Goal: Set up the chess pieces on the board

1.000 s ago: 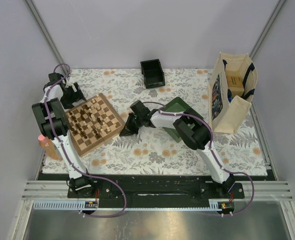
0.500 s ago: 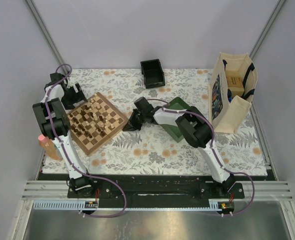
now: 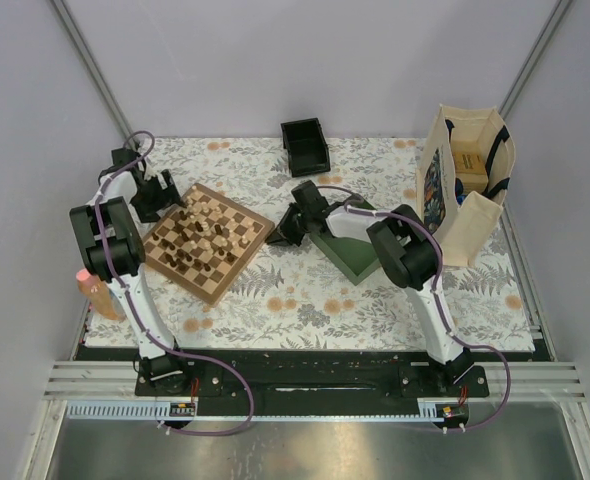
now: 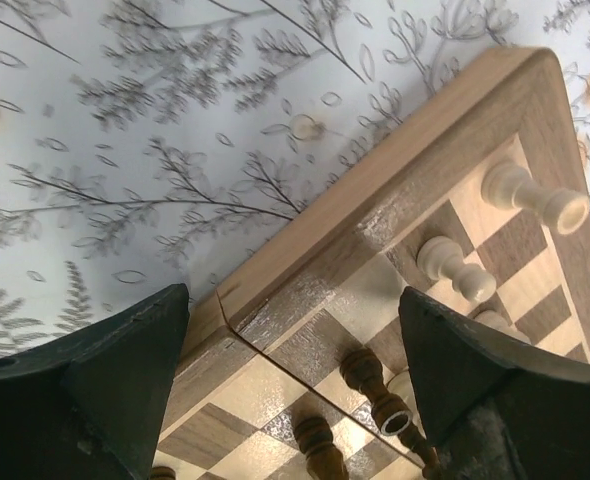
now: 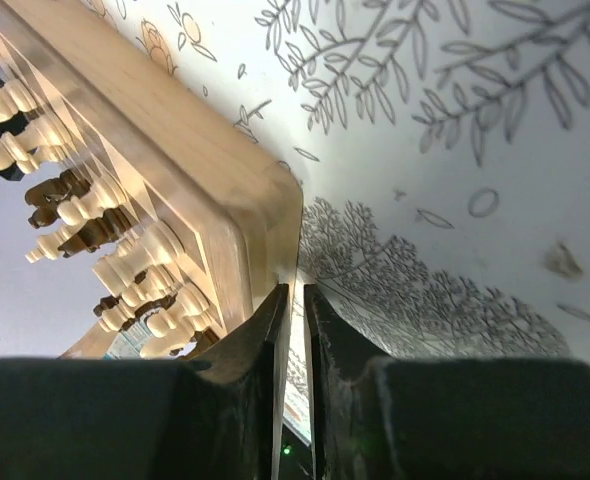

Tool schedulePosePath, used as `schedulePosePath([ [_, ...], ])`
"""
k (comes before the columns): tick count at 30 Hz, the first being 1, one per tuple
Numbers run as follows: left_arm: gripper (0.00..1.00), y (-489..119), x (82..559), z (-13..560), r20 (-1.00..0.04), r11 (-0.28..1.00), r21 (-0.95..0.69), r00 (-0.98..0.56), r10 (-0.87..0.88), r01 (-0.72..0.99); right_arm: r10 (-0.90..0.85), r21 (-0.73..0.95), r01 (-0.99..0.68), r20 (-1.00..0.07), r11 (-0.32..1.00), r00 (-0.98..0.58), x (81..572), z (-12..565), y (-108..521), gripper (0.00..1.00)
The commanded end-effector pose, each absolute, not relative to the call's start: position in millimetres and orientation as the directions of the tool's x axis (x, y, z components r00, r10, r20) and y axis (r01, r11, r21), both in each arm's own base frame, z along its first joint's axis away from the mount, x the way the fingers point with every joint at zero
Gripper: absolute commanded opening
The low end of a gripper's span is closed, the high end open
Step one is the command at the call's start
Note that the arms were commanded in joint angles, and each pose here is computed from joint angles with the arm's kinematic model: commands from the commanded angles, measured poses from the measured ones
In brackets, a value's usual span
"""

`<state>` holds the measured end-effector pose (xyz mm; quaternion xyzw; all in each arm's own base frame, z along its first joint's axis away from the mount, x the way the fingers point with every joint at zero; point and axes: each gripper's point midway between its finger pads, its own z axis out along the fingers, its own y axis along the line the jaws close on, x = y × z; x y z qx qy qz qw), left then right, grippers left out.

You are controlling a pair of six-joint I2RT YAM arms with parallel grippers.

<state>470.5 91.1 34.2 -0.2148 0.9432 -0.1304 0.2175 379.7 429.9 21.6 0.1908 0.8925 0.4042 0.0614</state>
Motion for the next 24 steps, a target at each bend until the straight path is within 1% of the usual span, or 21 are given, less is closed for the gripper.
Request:
schedulePosePath([
  [1, 0.88, 34, 450, 40, -0.234, 0.831, -0.449, -0.854, -0.464, -0.328, 0.402, 0.767, 0.210, -0.068, 0.607, -0.913, 382, 50, 430, 0.20],
  [8, 0.88, 24, 445, 35, -0.219, 0.812, -0.475, -0.849, -0.482, -0.338, 0.379, 0.751, 0.189, -0.087, 0.633, -0.921, 379, 49, 418, 0.21],
  [14, 0.88, 9, 436, 34, -0.218, 0.814, -0.486, -0.858, -0.464, -0.317, 0.383, 0.714, 0.164, -0.155, 0.680, -0.911, 380, 50, 397, 0.22],
  [18, 0.88, 2, 430, 33, -0.221, 0.812, -0.496, -0.858, -0.463, -0.310, 0.355, 0.680, 0.126, -0.208, 0.722, -0.911, 377, 51, 383, 0.22],
  [24, 0.88, -13, 430, 32, -0.223, 0.816, -0.502, -0.870, -0.440, -0.284, 0.359, 0.635, 0.133, -0.241, 0.761, -0.902, 371, 45, 354, 0.22],
])
